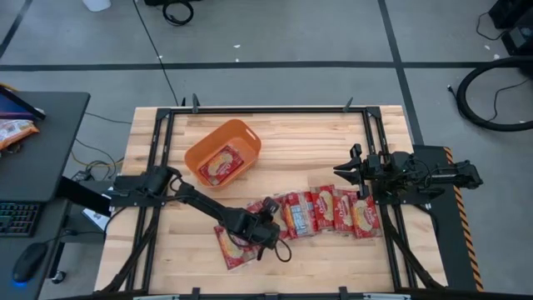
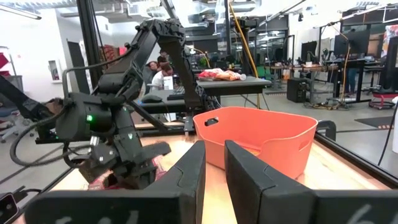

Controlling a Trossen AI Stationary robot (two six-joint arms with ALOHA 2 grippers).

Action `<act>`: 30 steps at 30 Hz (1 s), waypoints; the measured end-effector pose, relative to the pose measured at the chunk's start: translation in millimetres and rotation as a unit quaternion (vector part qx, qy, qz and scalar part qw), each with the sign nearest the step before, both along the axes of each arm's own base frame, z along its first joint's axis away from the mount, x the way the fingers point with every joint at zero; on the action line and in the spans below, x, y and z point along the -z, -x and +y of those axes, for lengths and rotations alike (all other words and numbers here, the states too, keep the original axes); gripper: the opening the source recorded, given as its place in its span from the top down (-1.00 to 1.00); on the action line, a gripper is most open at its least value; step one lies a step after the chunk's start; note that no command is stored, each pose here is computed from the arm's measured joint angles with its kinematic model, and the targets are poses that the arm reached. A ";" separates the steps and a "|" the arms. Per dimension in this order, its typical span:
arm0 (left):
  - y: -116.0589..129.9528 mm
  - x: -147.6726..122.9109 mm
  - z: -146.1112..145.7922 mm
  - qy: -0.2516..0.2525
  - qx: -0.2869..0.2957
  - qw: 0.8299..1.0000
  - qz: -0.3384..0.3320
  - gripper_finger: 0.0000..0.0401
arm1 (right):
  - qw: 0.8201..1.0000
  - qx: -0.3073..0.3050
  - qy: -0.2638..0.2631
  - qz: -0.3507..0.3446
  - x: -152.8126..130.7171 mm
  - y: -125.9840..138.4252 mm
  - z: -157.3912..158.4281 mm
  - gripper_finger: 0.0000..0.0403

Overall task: Sort popcorn bags into baskets
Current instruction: Put the popcorn bag into the orange bin

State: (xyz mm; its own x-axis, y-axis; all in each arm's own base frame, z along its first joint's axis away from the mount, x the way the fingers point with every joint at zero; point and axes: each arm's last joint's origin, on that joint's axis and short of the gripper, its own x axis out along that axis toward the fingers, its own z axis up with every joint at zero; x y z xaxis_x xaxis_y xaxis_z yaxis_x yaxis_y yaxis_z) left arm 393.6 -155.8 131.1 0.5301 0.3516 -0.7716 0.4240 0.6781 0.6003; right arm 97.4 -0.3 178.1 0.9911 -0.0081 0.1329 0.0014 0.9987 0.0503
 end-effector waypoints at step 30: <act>126.5 -151.8 101.7 0.120 -0.666 0.726 -0.121 0.96 | 1.000 0.000 0.000 0.001 0.1 0.0 0.0 0.67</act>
State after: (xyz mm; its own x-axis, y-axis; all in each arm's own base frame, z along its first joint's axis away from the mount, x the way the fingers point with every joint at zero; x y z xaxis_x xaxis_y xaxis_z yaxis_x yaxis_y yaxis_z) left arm 267.1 -54.1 283.0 -0.0274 0.5472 -0.8365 -0.8021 0.4874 0.3451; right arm 97.4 -0.3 178.0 0.9912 -0.0078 0.1318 0.0012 0.9987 0.0503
